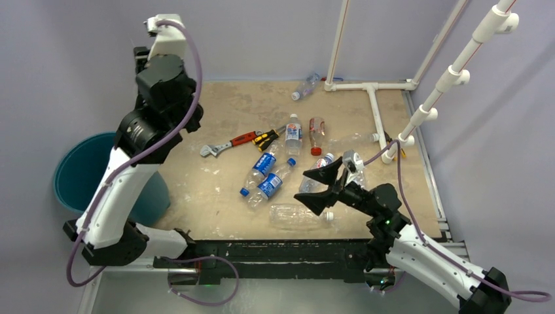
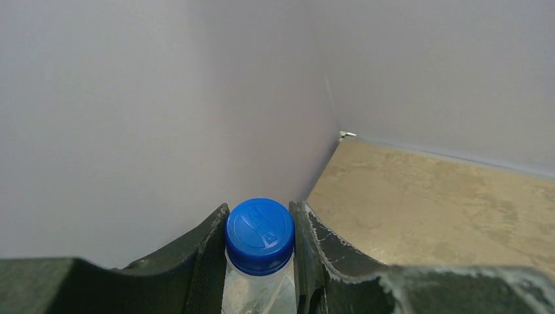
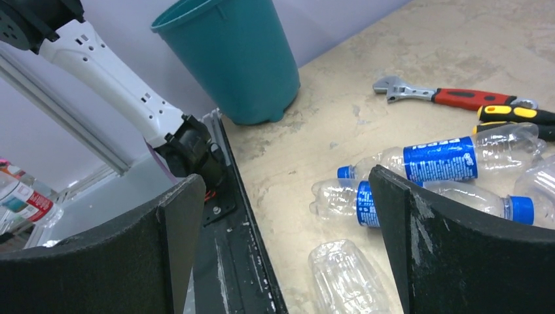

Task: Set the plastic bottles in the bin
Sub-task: Place the plastic bottle in the trash bin.

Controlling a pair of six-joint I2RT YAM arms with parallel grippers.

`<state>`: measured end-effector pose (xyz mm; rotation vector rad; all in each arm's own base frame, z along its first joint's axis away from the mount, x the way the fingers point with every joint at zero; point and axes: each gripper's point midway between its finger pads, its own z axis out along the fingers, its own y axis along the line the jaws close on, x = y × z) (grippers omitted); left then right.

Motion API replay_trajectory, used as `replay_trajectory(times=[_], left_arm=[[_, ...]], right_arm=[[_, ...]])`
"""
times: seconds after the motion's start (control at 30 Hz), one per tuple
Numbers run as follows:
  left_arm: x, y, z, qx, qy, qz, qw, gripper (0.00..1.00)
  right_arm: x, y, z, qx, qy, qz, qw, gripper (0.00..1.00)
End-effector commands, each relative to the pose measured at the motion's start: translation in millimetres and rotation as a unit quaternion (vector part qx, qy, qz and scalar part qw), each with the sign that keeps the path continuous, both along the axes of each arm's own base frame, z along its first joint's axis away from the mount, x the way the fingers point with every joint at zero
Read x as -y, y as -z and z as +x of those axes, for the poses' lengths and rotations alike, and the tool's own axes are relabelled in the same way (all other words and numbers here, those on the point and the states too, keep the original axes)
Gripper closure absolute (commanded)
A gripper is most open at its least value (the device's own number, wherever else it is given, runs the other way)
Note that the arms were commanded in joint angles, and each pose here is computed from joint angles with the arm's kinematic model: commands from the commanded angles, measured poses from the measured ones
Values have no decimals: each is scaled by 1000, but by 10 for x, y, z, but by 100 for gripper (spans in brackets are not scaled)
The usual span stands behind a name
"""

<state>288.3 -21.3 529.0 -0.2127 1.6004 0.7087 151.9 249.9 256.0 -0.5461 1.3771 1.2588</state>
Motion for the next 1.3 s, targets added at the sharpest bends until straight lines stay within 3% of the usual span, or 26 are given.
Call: replay_trajectory(times=[0.0,0.17,0.43,0.9,1.27], left_arm=[[-548,-248,-568,42,-94,-33,994,100],[-704,-202,-749,24,-119,-12,993,100],[-967,-49,-1039,53,-117,-28,991,100],[-875,-49,-896,148,-72,29,986,100],[-973,424,-1003,121,-86,12,989,100]], right_arm=[[-59,-7,-9,1,-16,9,1000,1],[-116,101,0,-18,-28,22,999,1],[-167,124,-43,-26,-50,32,998,1],[-16,57,-136,-7,-34,43,998,1],[-19,89,-139,-6,-35,39,999,1]])
